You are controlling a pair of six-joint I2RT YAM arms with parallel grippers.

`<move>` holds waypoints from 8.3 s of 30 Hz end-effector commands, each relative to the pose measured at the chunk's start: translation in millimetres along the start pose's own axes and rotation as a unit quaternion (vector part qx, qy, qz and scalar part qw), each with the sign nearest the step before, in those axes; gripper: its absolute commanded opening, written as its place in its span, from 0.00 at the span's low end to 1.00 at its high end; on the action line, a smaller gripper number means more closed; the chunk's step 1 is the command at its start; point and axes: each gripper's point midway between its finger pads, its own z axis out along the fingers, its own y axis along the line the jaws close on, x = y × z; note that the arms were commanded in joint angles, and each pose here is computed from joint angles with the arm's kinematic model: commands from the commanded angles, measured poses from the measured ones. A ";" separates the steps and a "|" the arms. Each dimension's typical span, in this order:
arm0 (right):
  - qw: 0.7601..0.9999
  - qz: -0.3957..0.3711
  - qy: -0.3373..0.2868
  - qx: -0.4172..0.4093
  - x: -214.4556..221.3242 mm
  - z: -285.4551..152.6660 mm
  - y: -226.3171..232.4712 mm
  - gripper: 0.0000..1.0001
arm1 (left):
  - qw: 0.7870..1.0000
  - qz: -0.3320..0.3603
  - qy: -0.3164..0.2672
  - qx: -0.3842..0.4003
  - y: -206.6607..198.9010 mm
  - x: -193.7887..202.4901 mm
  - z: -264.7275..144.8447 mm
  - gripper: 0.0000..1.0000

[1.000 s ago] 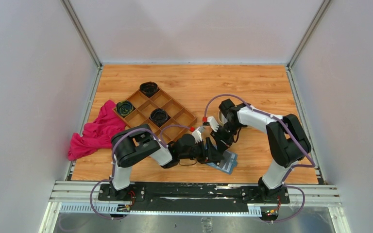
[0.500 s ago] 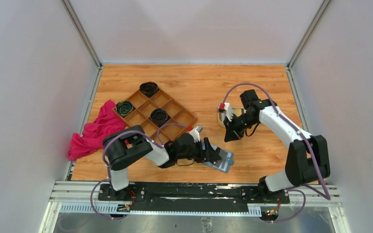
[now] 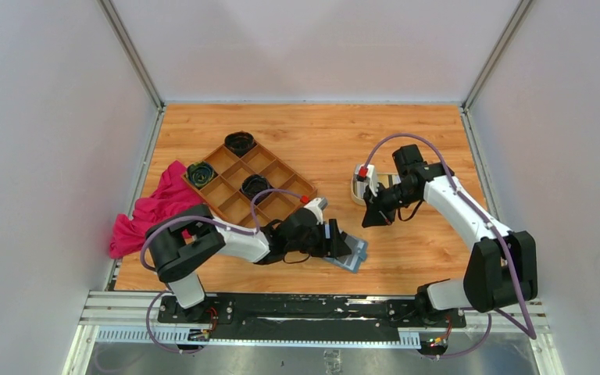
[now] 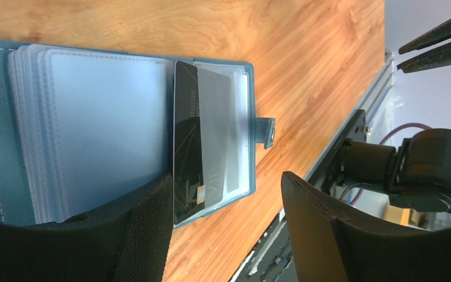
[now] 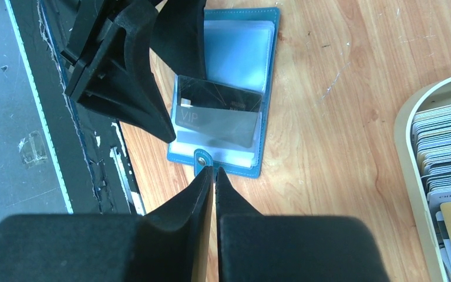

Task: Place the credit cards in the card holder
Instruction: Insert the credit card into the card holder, then pick up the credit card from the storage box.

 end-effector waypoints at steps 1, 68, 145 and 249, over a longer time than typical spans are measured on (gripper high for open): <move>1.000 -0.006 -0.009 -0.008 2.0 -3.6 7.7 0.08 | 0.998 0.043 -0.003 -0.049 15.1 -3.0 -5.5 0.70; 0.999 0.011 -0.023 -0.030 4.1 4.0 10.7 0.09 | 0.997 0.060 -0.010 -0.052 -6.1 -12.8 -25.2 0.82; 0.992 0.066 0.108 0.002 13.7 56.1 4.0 0.00 | 0.995 0.071 -0.024 -0.070 23.9 -21.1 -33.5 0.51; 0.906 -0.357 0.188 -0.124 110.3 80.9 47.1 0.00 | 0.907 0.284 -0.296 -0.095 25.4 -87.0 -189.8 1.00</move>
